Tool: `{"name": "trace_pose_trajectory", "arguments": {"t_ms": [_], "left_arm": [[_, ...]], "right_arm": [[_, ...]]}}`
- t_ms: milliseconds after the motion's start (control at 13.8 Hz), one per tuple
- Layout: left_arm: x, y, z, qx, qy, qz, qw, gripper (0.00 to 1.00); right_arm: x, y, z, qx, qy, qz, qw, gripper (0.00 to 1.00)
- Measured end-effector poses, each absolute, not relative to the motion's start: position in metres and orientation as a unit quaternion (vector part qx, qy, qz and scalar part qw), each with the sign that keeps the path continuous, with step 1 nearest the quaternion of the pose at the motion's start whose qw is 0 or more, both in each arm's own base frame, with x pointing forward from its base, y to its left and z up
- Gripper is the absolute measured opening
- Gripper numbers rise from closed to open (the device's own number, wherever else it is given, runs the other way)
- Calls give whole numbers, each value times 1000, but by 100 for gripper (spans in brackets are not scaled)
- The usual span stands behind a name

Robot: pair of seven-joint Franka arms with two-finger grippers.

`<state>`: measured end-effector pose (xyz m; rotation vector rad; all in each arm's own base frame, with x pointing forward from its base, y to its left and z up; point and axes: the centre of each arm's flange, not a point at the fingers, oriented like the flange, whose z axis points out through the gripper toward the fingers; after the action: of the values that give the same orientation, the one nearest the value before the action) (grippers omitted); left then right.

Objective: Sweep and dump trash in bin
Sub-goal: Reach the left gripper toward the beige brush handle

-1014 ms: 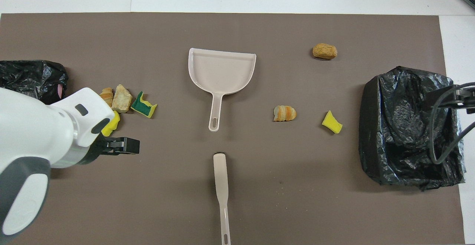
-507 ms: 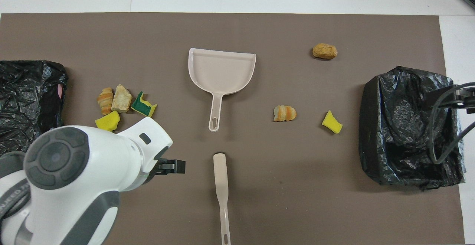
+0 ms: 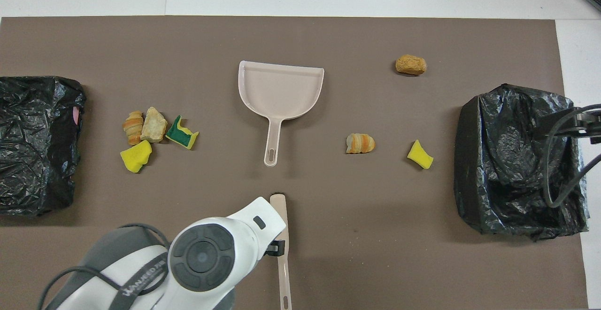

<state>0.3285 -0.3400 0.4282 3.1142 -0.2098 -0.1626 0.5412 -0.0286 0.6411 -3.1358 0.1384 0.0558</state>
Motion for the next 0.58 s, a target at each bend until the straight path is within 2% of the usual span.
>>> {"name": "trace_pose_trajectory", "arguments": {"t_ms": [217,579], "left_arm": [[292,-375,377,996,-77,-53,-1,100],[268,-393,364,995,-91,-51,-4,100]], "right_arm": [[541,-29,641,-999,44,18,1,100],[542,-24,641,-999,40,18,1,100]]}}
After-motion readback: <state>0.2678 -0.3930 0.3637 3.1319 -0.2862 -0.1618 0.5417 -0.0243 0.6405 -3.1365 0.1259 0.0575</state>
